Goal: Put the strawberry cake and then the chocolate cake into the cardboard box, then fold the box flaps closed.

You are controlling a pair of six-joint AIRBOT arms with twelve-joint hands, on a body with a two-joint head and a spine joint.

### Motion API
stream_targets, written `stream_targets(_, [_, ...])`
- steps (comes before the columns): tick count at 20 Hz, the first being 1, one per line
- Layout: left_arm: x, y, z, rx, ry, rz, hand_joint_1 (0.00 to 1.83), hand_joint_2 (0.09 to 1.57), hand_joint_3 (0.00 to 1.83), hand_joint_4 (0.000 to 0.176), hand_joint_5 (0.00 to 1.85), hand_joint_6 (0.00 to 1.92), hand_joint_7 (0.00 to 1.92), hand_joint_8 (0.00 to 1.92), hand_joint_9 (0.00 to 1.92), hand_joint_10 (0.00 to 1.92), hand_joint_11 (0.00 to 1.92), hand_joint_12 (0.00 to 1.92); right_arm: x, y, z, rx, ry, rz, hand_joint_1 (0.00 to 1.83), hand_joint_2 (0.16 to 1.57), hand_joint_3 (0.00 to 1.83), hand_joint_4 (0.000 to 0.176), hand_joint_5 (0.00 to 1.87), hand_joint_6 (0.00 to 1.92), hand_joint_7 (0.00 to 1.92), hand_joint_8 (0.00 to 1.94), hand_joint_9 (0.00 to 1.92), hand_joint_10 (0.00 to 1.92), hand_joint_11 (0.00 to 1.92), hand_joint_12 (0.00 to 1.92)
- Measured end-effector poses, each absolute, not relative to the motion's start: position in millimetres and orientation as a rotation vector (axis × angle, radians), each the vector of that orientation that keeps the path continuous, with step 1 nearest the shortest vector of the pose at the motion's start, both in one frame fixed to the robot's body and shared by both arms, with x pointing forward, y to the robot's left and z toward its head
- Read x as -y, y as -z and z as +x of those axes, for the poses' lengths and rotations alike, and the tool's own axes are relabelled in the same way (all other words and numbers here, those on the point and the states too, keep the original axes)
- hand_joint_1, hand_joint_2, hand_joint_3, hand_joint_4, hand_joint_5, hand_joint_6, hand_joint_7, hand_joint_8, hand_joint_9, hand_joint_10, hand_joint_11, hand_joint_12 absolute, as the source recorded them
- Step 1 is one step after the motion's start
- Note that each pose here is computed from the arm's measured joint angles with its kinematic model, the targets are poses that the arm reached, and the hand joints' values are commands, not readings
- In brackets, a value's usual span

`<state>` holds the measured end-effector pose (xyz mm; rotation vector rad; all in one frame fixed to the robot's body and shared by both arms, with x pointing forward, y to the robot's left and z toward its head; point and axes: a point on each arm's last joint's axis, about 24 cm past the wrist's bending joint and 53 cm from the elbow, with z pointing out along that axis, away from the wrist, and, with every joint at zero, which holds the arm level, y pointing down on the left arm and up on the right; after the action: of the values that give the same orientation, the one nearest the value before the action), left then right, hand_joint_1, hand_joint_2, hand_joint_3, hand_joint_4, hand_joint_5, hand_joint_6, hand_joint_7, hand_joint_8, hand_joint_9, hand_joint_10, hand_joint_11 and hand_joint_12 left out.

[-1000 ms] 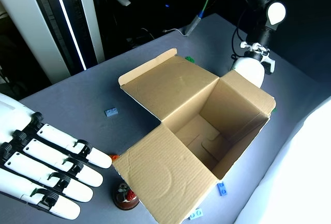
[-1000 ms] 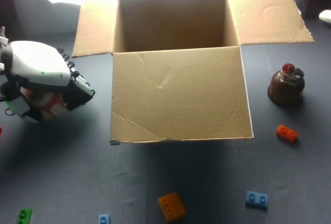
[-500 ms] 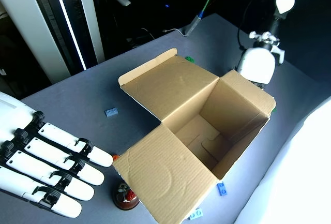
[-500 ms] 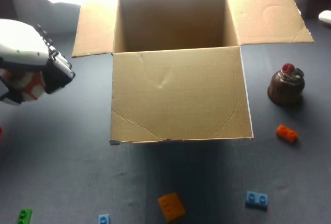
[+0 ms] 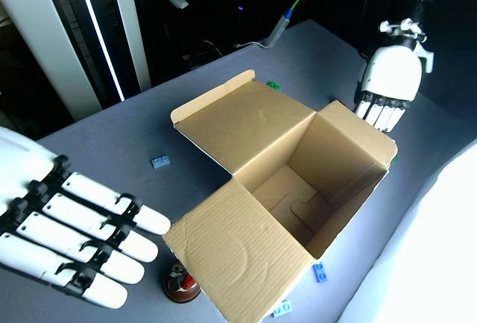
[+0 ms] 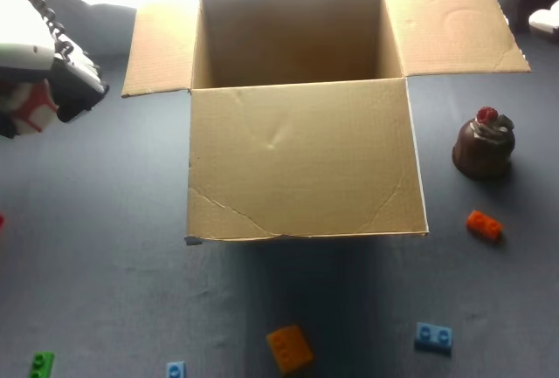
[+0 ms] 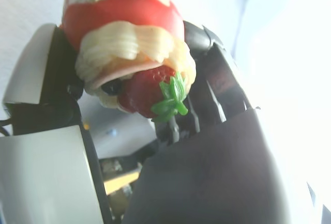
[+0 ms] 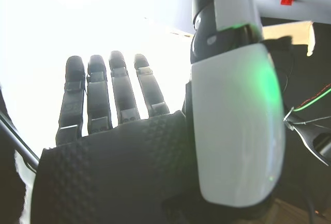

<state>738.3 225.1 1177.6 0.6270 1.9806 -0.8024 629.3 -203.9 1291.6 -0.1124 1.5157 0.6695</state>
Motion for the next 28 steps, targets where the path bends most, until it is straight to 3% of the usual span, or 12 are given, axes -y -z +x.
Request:
stream_targets(1, [-228.9,-1179.7,740.4,-1.978,0.787,0.627,1.48,1.06,0.47,0.0,0.55,1.52,0.54,1.68,0.6,1.74,0.72,1.84,204.0,-1290.4,629.4,-1.521,-0.668,-0.112,0.87,0.94,0.0,0.009,0.0,0.0,0.08,0.01,0.09,0.01,0.0,0.39])
stream_targets(5, [-236.7,-1204.0,749.3,-1.925,0.768,0.606,1.47,1.09,0.38,0.0,0.54,1.47,0.55,1.66,0.61,1.71,0.72,1.84,203.8,-1289.9,629.5,-1.523,-0.667,-0.114,0.88,0.94,0.0,0.008,0.0,0.0,0.08,0.0,0.09,0.0,0.0,0.31])
stream_targets(10, [-234.0,-1236.0,753.7,-1.858,0.775,0.609,1.47,1.1,0.38,0.0,0.57,1.5,0.54,1.65,0.6,1.72,0.72,1.81,204.0,-1290.0,629.5,-1.522,-0.665,-0.115,0.82,0.96,0.0,0.007,0.0,0.0,0.08,0.0,0.09,0.0,0.0,0.3])
stream_targets(17, [-231.3,-1273.5,755.9,-1.775,0.772,0.624,1.47,1.1,0.38,0.0,0.57,1.48,0.53,1.67,0.59,1.73,0.73,1.8,203.8,-1290.0,629.4,-1.522,-0.665,-0.116,0.89,0.94,0.0,0.002,0.0,0.0,0.07,0.0,0.09,0.0,0.0,0.28])
stream_targets(22, [-205.4,-1294.0,743.1,-1.734,0.839,0.673,1.47,1.09,0.41,0.0,0.56,1.48,0.52,1.7,0.58,1.75,0.73,1.82,203.9,-1290.5,629.4,-1.52,-0.665,-0.116,0.9,0.96,0.0,0.008,0.0,0.0,0.08,0.0,0.1,0.01,0.0,0.43])
stream_targets(24, [-192.6,-1300.3,735.9,-1.72,0.867,0.704,1.48,1.02,0.55,0.0,0.56,1.52,0.54,1.73,0.6,1.78,0.75,1.83,204.1,-1290.6,629.4,-1.519,-0.665,-0.115,0.9,0.95,0.0,0.006,0.0,0.0,0.08,0.0,0.11,0.0,0.0,0.42])
stream_targets(28, [-158.8,-1308.5,717.7,-1.691,0.916,0.788,1.48,1.03,0.52,0.0,0.56,1.49,0.57,1.69,0.61,1.75,0.75,1.84,203.9,-1290.7,629.4,-1.519,-0.665,-0.116,0.9,0.96,0.0,0.008,0.0,0.0,0.08,0.0,0.11,0.0,0.0,0.42])
